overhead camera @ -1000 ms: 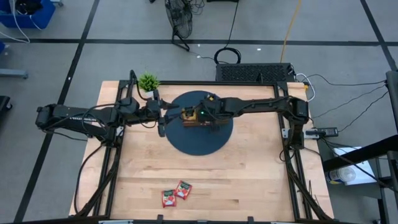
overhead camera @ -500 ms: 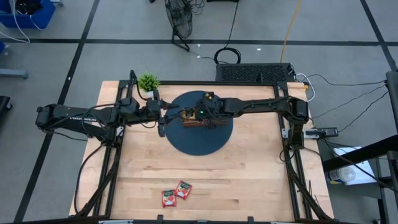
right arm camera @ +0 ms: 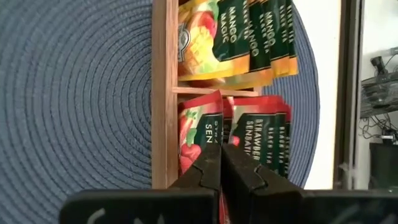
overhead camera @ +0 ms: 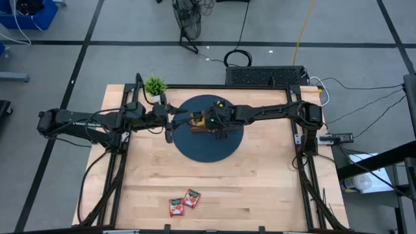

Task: Pick & Place Tea
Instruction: Put the red tea bag into the middle section of the wooden organizer

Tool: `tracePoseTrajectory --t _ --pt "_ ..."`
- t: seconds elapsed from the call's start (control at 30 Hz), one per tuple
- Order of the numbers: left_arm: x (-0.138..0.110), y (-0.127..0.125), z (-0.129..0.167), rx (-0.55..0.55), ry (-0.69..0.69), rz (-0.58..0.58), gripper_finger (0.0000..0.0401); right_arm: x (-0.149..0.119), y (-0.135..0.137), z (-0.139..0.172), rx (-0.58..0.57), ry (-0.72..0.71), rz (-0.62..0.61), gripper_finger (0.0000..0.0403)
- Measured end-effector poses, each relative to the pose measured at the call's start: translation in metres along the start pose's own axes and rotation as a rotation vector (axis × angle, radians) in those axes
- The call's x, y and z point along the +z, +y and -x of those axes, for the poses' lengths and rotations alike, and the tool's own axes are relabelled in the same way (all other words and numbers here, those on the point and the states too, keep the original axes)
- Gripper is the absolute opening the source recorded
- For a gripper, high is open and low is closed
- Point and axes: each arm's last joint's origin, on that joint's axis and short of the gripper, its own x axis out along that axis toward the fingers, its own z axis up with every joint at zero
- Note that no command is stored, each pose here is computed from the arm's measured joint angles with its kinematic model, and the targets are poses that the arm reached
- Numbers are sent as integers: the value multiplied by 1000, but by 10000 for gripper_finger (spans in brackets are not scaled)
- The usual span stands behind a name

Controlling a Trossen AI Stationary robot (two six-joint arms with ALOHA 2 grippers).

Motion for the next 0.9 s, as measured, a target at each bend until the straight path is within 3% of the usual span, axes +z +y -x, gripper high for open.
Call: tracePoseTrajectory --t 0.33,0.47,0.63,0.9 --pt "0 0 0 0 0 0 164 1 0 -5 -27 -52 -16 15" --pt "0 0 0 0 0 0 164 0 -1 -5 -66 -34 -16 57" --pt "0 0 0 0 0 0 163 -1 -5 -4 -197 10 -23 117" --pt "0 0 0 0 0 0 164 2 -5 2 -203 -9 -16 175"
